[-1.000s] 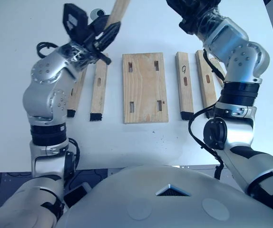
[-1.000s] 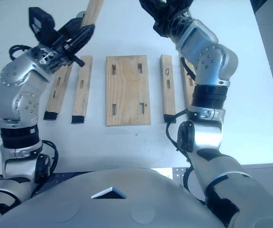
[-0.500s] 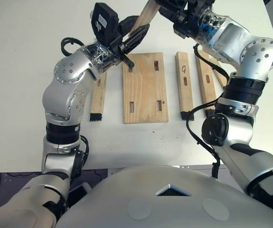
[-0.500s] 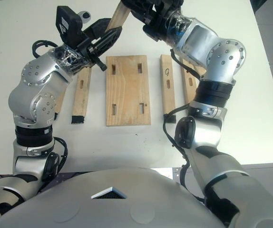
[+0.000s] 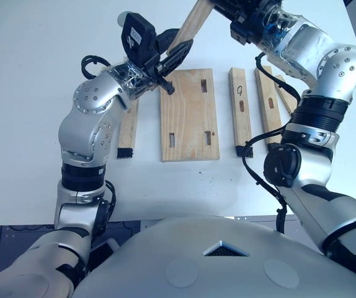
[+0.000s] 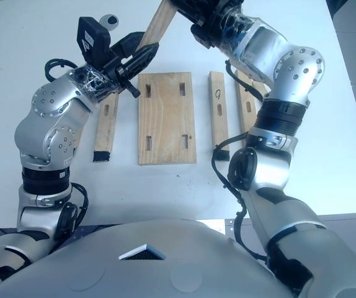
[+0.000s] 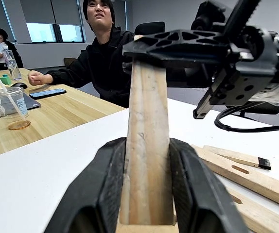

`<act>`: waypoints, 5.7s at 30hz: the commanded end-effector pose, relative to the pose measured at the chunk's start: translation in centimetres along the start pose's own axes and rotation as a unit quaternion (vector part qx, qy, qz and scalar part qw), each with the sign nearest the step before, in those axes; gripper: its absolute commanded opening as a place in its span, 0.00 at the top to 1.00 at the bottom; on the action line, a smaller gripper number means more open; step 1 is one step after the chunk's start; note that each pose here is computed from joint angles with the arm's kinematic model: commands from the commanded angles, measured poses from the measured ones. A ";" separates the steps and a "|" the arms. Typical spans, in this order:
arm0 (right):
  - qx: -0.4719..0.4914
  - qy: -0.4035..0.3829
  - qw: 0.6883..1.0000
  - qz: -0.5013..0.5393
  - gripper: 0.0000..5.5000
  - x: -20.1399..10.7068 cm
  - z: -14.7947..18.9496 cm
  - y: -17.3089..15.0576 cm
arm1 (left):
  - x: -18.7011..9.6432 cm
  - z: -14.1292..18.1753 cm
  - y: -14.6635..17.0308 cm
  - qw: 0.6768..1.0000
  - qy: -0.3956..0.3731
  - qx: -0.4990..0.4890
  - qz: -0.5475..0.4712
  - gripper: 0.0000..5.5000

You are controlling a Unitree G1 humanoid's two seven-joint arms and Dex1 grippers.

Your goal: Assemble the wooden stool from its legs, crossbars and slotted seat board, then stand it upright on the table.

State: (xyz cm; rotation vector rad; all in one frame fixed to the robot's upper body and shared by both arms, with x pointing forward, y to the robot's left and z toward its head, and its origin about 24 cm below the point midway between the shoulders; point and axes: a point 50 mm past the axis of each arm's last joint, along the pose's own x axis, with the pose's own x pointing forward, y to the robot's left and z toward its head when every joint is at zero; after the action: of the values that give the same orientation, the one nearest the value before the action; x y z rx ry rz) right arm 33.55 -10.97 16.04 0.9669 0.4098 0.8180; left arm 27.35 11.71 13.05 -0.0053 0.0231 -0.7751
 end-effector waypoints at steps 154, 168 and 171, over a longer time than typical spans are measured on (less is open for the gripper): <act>-0.291 0.414 0.829 -0.237 0.33 -21.3 -12.5 -19.9 | -7.5 -8.5 1.3 0.878 0.024 -0.114 0.464 1.00; -0.282 0.445 0.821 -0.222 0.55 -21.3 -12.2 -19.8 | -7.6 -8.4 1.1 0.873 0.020 -0.116 0.473 1.00; -0.288 0.420 0.832 -0.221 0.56 -21.2 -12.2 -19.7 | -7.6 -7.9 1.4 0.872 0.007 -0.110 0.476 1.00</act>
State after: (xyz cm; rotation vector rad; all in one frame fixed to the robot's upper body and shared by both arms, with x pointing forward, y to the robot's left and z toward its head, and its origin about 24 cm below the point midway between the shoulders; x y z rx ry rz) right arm 28.92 -28.33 1.31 -0.2742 0.5837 0.7806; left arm 22.51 17.80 4.60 -0.1982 0.1553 0.2106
